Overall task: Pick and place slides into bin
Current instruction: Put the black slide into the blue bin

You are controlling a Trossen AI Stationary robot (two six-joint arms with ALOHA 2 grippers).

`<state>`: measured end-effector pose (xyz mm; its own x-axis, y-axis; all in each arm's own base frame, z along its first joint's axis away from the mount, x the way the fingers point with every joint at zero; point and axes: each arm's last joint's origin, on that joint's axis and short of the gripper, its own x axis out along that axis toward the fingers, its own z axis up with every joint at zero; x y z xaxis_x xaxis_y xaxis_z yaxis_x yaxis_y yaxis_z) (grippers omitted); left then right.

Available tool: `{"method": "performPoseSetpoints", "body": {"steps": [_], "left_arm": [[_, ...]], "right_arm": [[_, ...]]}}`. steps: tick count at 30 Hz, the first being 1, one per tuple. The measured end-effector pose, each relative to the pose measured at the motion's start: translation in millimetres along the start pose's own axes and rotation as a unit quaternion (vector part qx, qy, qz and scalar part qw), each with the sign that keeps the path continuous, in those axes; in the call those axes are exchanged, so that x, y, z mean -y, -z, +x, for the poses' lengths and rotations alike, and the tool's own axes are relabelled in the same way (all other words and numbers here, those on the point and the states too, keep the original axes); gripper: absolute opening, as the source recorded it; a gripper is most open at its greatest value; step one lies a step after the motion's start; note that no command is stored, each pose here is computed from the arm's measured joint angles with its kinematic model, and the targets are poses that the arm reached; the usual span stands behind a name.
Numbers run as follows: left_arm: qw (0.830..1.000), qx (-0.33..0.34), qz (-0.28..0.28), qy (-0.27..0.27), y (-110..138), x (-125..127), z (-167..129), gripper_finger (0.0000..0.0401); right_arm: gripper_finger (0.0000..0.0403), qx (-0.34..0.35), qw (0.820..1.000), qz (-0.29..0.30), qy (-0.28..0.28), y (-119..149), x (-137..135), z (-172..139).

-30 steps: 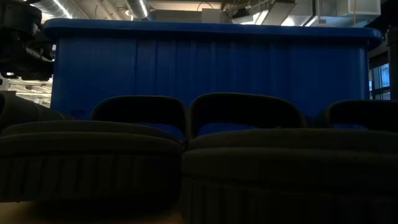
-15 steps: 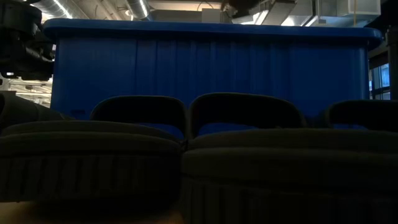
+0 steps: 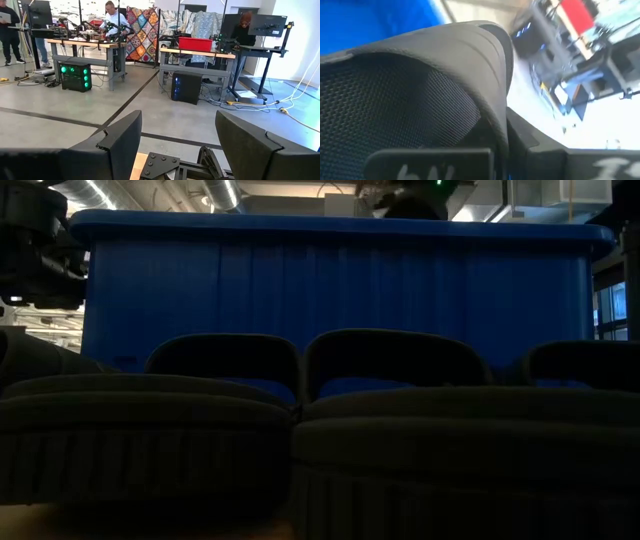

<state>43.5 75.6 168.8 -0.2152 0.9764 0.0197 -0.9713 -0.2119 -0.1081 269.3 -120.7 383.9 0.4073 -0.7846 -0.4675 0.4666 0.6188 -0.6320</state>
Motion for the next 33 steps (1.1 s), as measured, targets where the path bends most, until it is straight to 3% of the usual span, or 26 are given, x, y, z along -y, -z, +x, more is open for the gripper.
{"method": "performPoseSetpoints", "body": {"steps": [6,18,26,33], "left_arm": [[1.000,0.000,0.000,0.000,0,0,0,0.0248],[1.000,0.000,0.000,0.000,0,0,0,0.0248],[1.000,0.000,0.000,0.000,0,0,0,0.0248],[1.000,0.000,0.000,0.000,0,0,0,0.0248]], "right_arm": [[0.0017,-0.096,0.993,-0.055,-0.029,13,-21,31],[0.0017,-0.212,0.974,-0.076,-0.036,37,-52,99],[0.0017,-0.267,0.958,-0.096,-0.041,75,-76,115],[0.0017,-0.275,0.956,-0.095,-0.029,101,-94,123]]}}
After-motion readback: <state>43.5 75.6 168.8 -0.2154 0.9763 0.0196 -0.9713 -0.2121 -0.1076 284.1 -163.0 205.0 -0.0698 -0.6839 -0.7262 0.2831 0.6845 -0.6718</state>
